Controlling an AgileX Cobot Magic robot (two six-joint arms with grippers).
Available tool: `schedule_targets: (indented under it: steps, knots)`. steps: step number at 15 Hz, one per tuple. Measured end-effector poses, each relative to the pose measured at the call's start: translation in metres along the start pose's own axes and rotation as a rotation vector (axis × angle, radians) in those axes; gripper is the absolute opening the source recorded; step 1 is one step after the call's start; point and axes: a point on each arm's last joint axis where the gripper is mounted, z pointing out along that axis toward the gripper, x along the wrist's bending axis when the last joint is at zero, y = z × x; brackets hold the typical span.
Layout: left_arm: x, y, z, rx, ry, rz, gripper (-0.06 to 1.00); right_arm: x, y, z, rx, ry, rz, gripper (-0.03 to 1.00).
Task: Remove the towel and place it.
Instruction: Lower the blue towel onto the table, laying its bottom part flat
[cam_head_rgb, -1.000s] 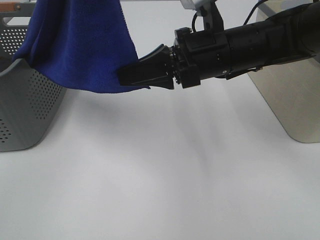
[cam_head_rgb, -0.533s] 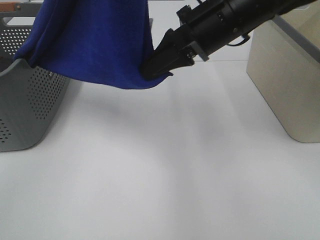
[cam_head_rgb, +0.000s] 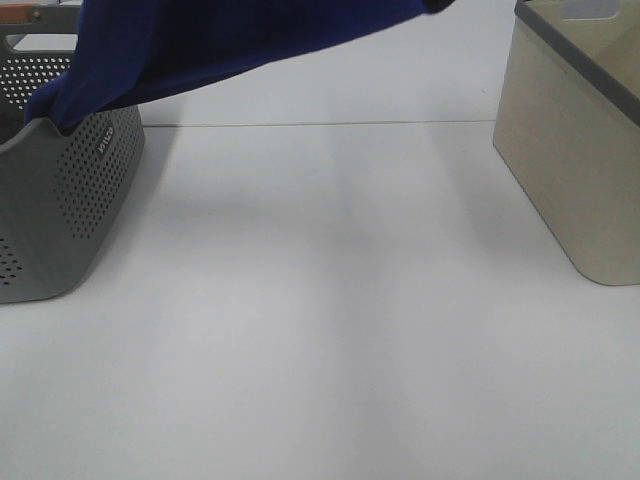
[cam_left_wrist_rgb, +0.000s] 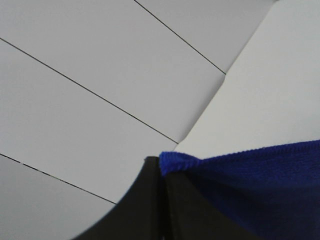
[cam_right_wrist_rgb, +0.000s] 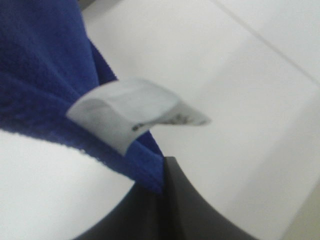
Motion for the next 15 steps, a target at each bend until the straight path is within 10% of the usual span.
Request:
schedule_targets:
  steps: [7,15]
  knots:
    - [0.047,-0.022,0.035,-0.179,0.101,-0.297,0.0,-0.026,0.048,-0.066,-0.384,-0.393,0.058,0.02]
    - [0.076,-0.08,0.102,-0.282,0.033,-0.658,0.0,-0.036,0.079,-0.06,-0.713,-0.46,0.012,0.02]
